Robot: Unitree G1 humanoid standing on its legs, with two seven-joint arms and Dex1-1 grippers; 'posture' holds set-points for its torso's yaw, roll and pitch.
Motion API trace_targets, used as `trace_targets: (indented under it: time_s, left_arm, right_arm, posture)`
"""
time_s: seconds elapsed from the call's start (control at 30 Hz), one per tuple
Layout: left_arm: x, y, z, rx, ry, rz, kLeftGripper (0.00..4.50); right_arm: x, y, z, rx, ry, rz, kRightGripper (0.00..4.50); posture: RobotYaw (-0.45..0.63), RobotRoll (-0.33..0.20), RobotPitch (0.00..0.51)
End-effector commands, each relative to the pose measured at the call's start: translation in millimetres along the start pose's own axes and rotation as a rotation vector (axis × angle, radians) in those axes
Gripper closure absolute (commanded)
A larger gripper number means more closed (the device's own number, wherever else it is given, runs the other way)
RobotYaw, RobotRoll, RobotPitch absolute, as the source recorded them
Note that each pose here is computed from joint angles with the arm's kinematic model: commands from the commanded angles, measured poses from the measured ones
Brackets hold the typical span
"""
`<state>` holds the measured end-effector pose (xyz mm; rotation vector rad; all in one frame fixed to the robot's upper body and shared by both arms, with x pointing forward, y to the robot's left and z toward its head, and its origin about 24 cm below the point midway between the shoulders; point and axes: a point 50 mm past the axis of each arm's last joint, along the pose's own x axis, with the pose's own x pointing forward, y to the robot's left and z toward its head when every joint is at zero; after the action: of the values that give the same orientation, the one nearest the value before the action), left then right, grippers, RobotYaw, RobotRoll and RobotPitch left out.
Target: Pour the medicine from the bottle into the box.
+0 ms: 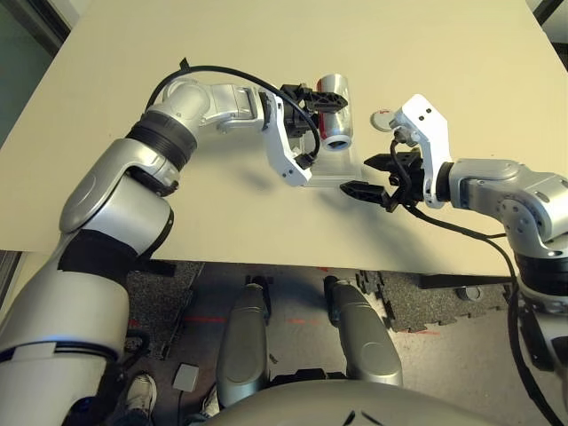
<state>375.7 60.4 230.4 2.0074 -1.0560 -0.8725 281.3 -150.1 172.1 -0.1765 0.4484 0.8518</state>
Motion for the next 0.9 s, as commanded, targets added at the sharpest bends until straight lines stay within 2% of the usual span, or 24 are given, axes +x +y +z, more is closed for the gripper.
trace_targets:
  time_s: [0.03,0.17,0.3,0.4,0.47,0.6,0.73,0.8,0.9]
  left_arm:
    - [1.4,-0.6,-0.7,0.029,-0.008,-0.008,2.07]
    - [0.8,0.0,-2.8,-0.006,0.006,0.007,2.07]
    - [-1.4,-0.2,-7.4,-0.156,0.059,0.046,2.07]
    - [-4.2,1.6,-18.2,-0.482,0.161,0.142,2.07]
    - [-9.3,-0.2,-30.2,-0.770,0.251,0.236,2.07]
    - [-23.6,-15.5,-43.6,-1.196,0.364,0.384,2.07]
    - [-35.0,-39.7,-39.5,-1.560,0.437,0.516,2.07]
    - [-39.7,-49.4,-33.5,-1.687,0.472,0.561,2.07]
    - [-48.3,-70.2,-17.6,-1.949,0.559,0.641,2.07]
  right_arm:
    - [1.2,1.2,-2.9,0.003,0.003,0.003,0.00]
    - [1.7,0.8,-3.0,0.002,0.001,0.007,0.00]
    - [1.8,0.1,-2.8,0.001,0.000,0.007,0.00]
    - [1.0,-0.9,-2.6,0.001,-0.002,0.005,0.00]
    - [-0.3,-1.7,-2.0,0.002,-0.006,0.002,0.00]
    - [-4.0,-3.4,-1.1,0.009,-0.013,-0.002,0.00]
    - [-8.3,-7.6,1.5,0.024,-0.033,-0.014,0.00]
    - [-10.8,-10.1,4.0,0.037,-0.060,-0.021,0.00]
    - [-16.0,-20.1,14.7,0.081,-0.164,-0.087,0.00]
  posture:
    - [0.04,0.000,0.228]
    - [0.05,0.000,0.226]
    - [0.05,0.000,0.224]
    - [0.04,0.000,0.224]
    - [0.04,0.000,0.226]
    - [0.05,0.000,0.234]
    - [0.07,0.000,0.247]
    - [0.07,0.000,0.252]
    - [0.08,0.000,0.263]
